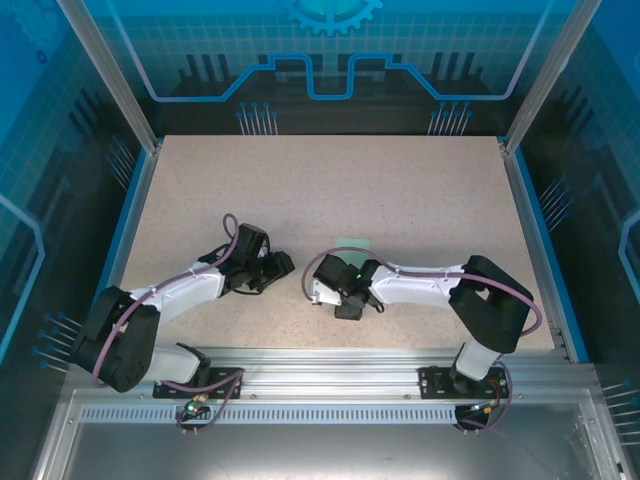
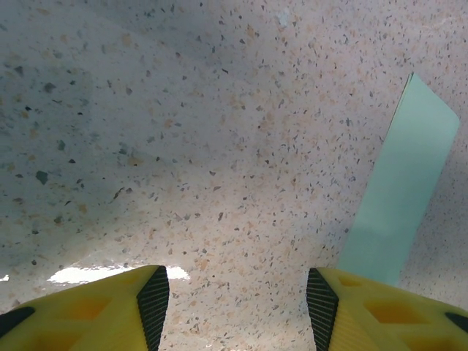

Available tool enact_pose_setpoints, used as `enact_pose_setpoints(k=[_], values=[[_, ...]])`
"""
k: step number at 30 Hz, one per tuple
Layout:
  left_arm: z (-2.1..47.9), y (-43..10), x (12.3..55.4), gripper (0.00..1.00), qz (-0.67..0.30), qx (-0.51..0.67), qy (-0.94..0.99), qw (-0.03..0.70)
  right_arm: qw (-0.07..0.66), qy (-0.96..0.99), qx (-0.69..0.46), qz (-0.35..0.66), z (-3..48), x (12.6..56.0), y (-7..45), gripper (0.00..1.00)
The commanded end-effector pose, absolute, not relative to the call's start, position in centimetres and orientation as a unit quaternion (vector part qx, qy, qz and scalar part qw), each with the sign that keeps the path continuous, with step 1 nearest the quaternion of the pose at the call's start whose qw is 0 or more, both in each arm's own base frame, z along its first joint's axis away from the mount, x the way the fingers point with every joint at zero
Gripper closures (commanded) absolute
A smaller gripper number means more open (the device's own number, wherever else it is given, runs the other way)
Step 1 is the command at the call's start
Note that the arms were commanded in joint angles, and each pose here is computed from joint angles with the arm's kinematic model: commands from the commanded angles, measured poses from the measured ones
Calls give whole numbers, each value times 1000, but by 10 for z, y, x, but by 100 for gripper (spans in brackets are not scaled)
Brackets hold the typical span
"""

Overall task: Fold a paper plane with a square sheet of paper (pick it up from the middle)
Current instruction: Fold the triangle a second time at the center of the table.

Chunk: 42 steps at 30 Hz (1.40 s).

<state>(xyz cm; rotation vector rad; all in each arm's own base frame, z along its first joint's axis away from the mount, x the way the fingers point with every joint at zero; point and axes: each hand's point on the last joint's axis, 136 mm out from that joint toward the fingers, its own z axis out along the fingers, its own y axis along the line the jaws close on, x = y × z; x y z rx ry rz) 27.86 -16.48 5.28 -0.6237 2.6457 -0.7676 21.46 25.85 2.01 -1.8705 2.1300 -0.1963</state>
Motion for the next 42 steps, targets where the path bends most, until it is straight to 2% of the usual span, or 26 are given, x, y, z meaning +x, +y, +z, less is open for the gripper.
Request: enact_pose_setpoints(k=[1, 6, 16, 19, 21, 23, 27, 29, 42], values=[[52, -161, 275, 43, -266, -210, 928, 155, 157, 727, -663, -85, 18, 219, 265, 44], [48, -162, 274, 43, -267, -211, 928, 150, 175, 734, -648, -104, 23, 230, 259, 54], [45, -166, 275, 43, -275, -212, 927, 141, 181, 741, -640, -95, 34, 227, 252, 66], [45, -167, 275, 43, -277, -214, 926, 141, 189, 745, -633, -92, 38, 227, 252, 72], [44, -167, 275, 43, -277, -215, 926, 140, 188, 747, -631, -93, 39, 227, 251, 81], [45, -168, 276, 43, -279, -213, 926, 139, 185, 752, -626, -89, 39, 226, 250, 79], [46, -169, 277, 43, -282, -213, 925, 140, 158, 756, -634, -41, 34, 207, 255, 61], [47, -170, 277, 43, -284, -214, 924, 139, 153, 756, -636, -39, 30, 205, 255, 56], [46, -171, 276, 43, -286, -213, 924, 136, 144, 758, -632, -75, 12, 219, 249, 53]])
